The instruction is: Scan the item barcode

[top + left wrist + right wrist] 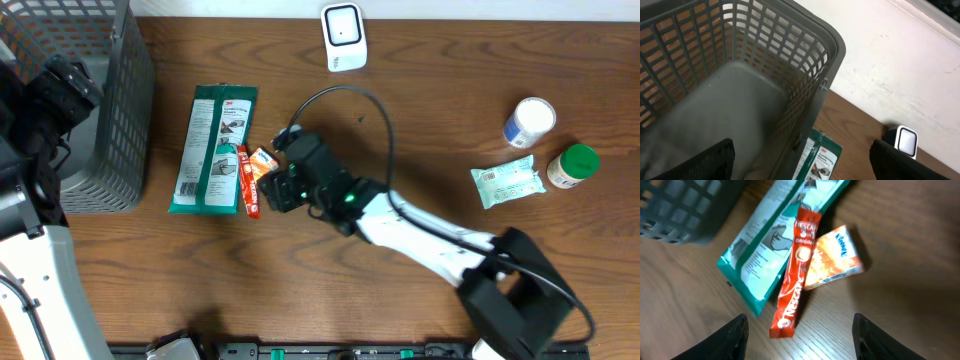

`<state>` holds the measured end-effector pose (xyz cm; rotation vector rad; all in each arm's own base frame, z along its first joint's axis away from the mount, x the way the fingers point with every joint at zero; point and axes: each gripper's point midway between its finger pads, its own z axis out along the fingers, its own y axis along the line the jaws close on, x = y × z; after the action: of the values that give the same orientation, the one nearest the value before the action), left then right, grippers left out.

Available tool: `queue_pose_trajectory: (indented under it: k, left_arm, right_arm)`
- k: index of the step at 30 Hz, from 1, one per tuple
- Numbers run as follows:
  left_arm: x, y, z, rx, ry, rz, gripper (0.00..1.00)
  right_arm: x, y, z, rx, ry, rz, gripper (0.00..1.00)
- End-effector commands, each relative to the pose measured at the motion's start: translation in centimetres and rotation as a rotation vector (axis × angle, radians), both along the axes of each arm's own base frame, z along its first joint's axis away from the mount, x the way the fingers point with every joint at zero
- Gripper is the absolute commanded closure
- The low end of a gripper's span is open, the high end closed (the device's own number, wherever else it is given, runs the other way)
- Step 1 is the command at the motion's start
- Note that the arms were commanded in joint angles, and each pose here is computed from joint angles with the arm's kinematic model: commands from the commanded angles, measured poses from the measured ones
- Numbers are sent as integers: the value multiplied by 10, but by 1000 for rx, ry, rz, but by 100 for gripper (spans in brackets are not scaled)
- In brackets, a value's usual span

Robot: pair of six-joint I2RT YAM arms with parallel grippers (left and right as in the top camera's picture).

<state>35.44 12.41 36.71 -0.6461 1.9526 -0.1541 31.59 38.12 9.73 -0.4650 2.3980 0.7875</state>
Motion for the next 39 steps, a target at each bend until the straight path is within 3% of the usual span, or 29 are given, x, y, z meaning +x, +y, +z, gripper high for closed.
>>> queue_pose_trajectory:
  k: [1,11,17,20,22,25,27,29,33,39]
  left_arm:
    - [-1,-1,2,-1,-6,-8,13]
    - [-1,-1,2,-1,-6,-8,13]
    - [-1,-1,2,-1,-6,-8,13]
    - [-1,-1,2,-1,-6,-8,13]
    - [-1,-1,2,-1,-6,-8,13]
    - [-1,-1,2,-1,-6,-8,13]
    - [-1,-1,2,-1,-6,-8,13]
    - [-1,-1,2,-1,-6,-8,13]
    - [-1,-1,2,-1,-6,-8,13]
    - [-1,-1,2,-1,-6,-8,13]
  right_arm:
    - [2,6,-36,-44,35,-85,38]
    - [-14,45,-78,71,112,59,37]
    - [-11,48,-74,91,95,59,62]
    - [-4,48,-70,111,84,54,90]
    - [-1,47,-66,136,93,66,99]
    - [2,47,-56,208,125,120,99]
    - [8,41,-55,225,140,121,77]
    - [14,34,-55,232,156,115,67]
    - [19,22,-64,197,179,79,66]
    - [1,38,-67,139,103,145,63]
